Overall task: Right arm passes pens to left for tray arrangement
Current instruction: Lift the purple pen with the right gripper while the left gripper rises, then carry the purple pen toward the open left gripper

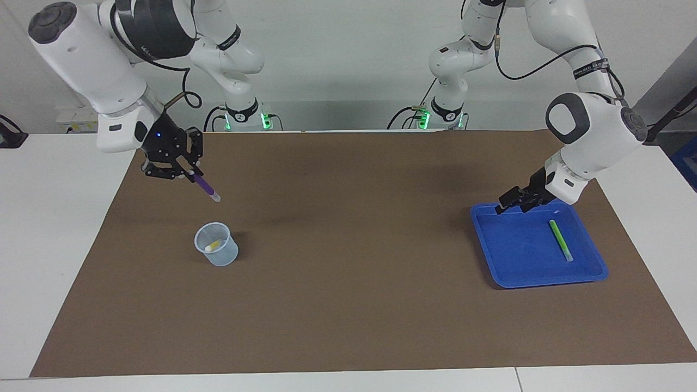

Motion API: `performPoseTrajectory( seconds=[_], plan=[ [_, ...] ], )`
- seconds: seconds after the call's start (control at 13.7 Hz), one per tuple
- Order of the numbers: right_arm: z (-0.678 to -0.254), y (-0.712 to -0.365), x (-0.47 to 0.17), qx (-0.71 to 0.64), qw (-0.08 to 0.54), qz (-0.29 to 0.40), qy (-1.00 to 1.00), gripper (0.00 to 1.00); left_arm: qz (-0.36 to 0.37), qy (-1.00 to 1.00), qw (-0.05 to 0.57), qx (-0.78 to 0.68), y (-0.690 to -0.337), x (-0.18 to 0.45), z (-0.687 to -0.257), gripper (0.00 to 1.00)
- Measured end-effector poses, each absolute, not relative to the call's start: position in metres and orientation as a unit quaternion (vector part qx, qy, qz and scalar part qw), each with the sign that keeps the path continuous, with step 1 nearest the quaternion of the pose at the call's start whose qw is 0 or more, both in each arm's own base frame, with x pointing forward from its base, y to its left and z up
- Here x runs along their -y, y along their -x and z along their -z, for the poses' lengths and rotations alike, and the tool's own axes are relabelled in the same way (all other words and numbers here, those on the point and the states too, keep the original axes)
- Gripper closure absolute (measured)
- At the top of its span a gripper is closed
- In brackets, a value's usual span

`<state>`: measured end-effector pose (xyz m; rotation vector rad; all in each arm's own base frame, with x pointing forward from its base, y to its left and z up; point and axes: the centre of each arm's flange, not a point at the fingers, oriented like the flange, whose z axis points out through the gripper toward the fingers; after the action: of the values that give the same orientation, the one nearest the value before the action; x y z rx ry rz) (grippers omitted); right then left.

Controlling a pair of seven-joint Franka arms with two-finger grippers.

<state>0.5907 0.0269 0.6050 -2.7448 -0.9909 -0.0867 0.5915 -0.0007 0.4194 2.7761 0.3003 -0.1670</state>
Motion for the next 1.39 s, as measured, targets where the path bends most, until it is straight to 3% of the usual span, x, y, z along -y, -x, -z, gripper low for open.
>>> performPoseTrajectory(
  seconds=[0.37,0.66,1.39],
  plan=[
    [-0.612,-0.592,-0.065,0.206,0.167,0.028,0.964,0.81,0.139,-0.936,0.227,-0.231,-0.58,0.044,-0.427,0.0],
    [-0.605,-0.587,-0.169,0.077,0.213,0.022,0.974,0.81,0.194,-0.881,0.261,-0.343,-0.579,0.074,-0.435,0.01],
    [-0.569,-0.577,-0.299,-0.106,0.284,0.03,0.952,0.81,0.296,-0.748,0.265,-0.532,-0.578,0.158,-0.488,0.0]
  ],
)
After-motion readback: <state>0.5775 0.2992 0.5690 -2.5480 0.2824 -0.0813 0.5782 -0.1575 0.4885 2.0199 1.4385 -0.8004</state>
